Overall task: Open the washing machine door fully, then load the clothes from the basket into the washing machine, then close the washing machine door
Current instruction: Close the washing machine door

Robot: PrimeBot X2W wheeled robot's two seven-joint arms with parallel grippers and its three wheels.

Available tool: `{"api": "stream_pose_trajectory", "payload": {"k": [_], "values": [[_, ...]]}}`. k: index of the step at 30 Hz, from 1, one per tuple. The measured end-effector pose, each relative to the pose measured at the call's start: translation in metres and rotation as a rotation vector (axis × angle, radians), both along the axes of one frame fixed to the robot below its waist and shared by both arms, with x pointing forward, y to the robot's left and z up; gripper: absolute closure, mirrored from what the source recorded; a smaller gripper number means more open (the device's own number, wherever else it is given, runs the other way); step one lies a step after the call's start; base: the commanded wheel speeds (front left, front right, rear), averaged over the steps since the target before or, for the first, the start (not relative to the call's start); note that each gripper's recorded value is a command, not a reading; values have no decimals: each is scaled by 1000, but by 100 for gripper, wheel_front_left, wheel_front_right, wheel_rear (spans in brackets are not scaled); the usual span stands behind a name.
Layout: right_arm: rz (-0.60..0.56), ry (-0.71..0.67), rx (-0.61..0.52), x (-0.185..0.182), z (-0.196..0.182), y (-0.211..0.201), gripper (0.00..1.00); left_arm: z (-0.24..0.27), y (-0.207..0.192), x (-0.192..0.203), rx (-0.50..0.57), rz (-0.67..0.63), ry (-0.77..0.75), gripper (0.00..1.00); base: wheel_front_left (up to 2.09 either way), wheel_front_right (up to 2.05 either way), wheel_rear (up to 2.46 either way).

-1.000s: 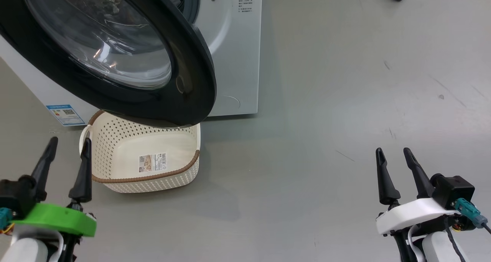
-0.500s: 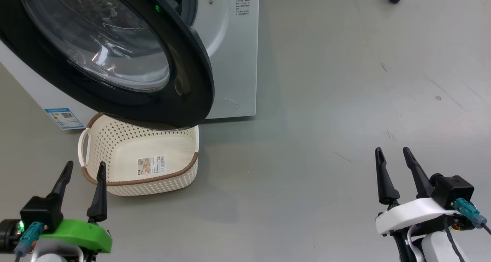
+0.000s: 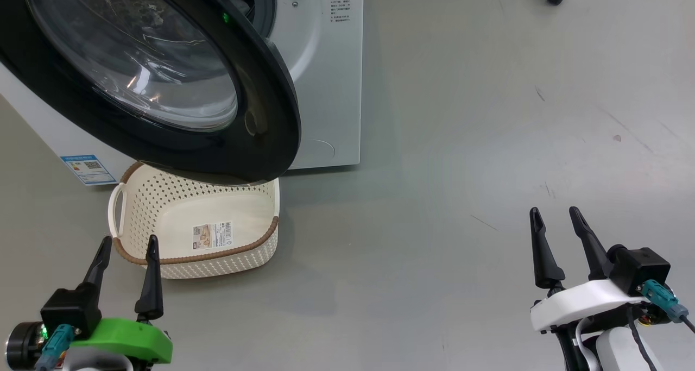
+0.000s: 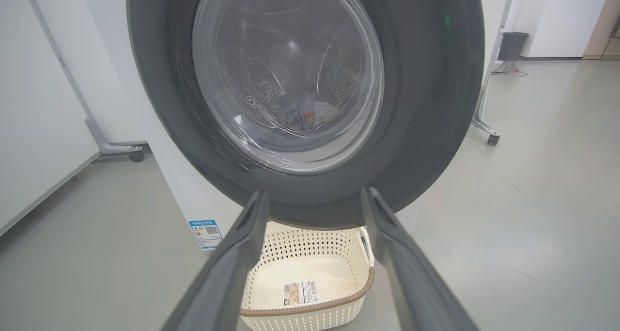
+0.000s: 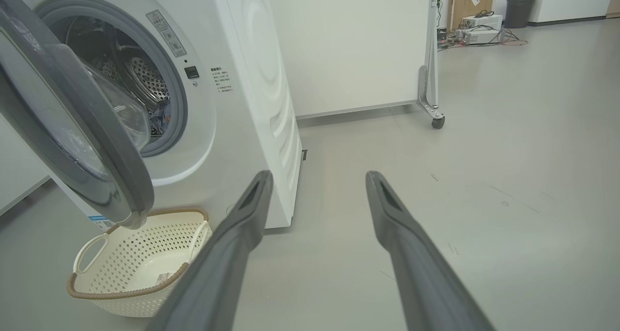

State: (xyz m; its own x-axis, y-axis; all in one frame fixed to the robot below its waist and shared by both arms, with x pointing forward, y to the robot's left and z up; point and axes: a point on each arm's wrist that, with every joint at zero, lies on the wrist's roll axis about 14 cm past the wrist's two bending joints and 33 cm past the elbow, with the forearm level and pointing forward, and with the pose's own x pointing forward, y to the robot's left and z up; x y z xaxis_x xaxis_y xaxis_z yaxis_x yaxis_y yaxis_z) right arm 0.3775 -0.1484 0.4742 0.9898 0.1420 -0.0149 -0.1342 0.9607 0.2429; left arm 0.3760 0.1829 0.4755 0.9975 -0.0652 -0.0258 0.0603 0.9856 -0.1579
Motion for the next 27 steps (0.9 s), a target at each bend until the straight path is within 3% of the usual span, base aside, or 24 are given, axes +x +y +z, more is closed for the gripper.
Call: {"api": "stream_pose_trajectory", "payload": {"k": [27], "values": [[8,-12,-9,0,4,2,0,-7,5,-4,-44,53,15,0,0,0,0]]}}
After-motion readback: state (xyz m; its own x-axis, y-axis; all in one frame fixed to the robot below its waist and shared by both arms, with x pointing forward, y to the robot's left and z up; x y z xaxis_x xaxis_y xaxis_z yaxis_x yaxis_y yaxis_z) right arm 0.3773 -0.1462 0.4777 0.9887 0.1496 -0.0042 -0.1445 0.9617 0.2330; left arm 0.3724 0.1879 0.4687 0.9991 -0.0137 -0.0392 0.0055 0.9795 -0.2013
